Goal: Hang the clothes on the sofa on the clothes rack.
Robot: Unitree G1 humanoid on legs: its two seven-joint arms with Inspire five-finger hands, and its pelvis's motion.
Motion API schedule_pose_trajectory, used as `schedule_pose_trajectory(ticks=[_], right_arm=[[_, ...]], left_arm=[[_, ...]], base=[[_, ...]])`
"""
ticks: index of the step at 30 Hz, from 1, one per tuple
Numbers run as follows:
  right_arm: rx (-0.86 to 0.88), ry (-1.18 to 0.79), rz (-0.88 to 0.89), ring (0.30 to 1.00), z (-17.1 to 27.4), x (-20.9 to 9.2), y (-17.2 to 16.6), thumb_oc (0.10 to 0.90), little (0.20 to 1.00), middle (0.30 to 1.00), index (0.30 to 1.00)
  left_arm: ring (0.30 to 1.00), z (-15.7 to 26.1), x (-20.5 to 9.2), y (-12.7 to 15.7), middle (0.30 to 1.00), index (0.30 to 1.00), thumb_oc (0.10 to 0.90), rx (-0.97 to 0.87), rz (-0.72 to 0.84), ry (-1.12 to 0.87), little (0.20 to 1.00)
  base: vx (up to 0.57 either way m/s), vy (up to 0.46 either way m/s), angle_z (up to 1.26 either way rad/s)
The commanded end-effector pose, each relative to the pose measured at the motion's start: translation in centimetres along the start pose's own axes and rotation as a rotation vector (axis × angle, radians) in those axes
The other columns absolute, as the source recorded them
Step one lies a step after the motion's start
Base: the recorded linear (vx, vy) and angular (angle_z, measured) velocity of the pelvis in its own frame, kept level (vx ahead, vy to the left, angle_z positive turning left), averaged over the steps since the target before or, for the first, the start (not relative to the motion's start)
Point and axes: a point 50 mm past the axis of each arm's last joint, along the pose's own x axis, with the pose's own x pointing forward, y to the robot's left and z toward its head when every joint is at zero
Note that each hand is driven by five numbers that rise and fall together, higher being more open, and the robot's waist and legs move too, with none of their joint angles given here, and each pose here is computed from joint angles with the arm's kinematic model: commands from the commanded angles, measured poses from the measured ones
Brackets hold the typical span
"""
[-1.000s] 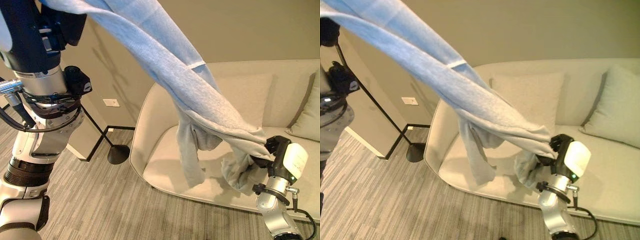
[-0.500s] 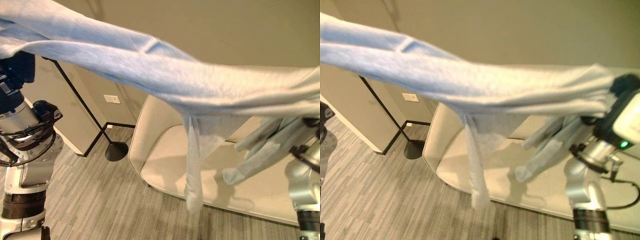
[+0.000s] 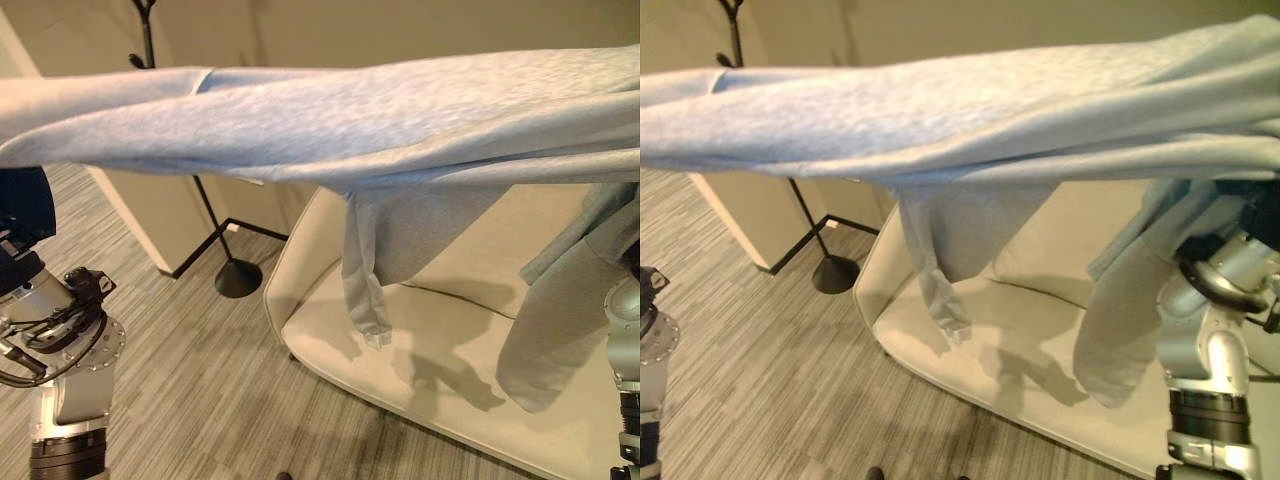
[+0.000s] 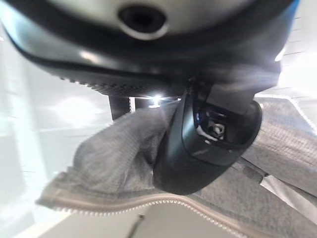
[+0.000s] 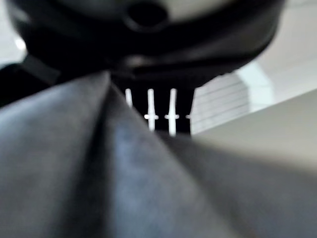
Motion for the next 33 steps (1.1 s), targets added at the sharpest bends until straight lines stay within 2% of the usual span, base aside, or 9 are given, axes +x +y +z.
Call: schedule_pose_trajectory(ticks=[1,4,13,18,20,25,27,33], right_arm=[[0.026,-0.111,-0.139,0.3,1.5,3.5,-1.3,0.4,0.3,0.3,0.3],[0.083,-0.168,-0.116,0.3,2.9,3.4,-1.5,0.4,0.3,0.3,0.3],[0.15,-0.224,-0.043,0.3,4.4,2.1,-1.8,0.4,0.3,0.3,0.3],[0.054,-0.195,0.044,0.3,3.1,0.9,-2.2,0.4,0.3,0.3,0.3],[0.021,-0.141,0.103,0.3,2.7,-0.6,-2.1,0.4,0.3,0.3,0.3],[0.039,-0.124,0.13,0.3,3.6,-1.5,-1.7,0.4,0.3,0.3,0.3],[0.087,-0.158,0.129,0.3,4.2,-1.2,-1.7,0.4,0.3,0.3,0.3],[0.215,-0.224,0.16,0.3,5.7,-0.9,-1.3,0.4,0.3,0.3,0.3]], left_arm=[[0.3,0.7,2.1,1.1,0.3,0.3,0.4,-0.012,0.056,-0.092,0.3],[0.3,0.9,0.6,0.7,0.3,0.3,0.4,-0.042,0.003,-0.051,0.3],[0.3,1.9,-1.4,-0.6,0.3,0.3,0.4,-0.164,-0.059,0.032,0.3],[0.3,3.0,-2.6,-2.0,0.3,0.3,0.4,-0.244,-0.181,0.045,0.3],[0.3,3.5,-3.4,-3.0,0.3,0.3,0.4,-0.286,-0.25,0.065,0.3],[0.3,4.8,-4.7,-3.5,0.3,0.3,0.4,-0.321,-0.353,0.053,0.3],[0.3,5.4,-5.8,-4.2,0.3,0.3,0.4,-0.351,-0.429,0.067,0.3],[0.3,6.2,-7.3,-5.4,0.3,0.3,0.4,-0.431,-0.501,0.131,0.3]], base=[[-0.06,0.104,0.28],[-0.07,0.297,0.36],[-0.04,0.431,0.18],[0.03,0.454,0.41],[-0.03,0.49,0.48],[-0.07,0.568,-0.29],[-0.06,0.461,-0.22],[0.05,0.171,-0.22]])
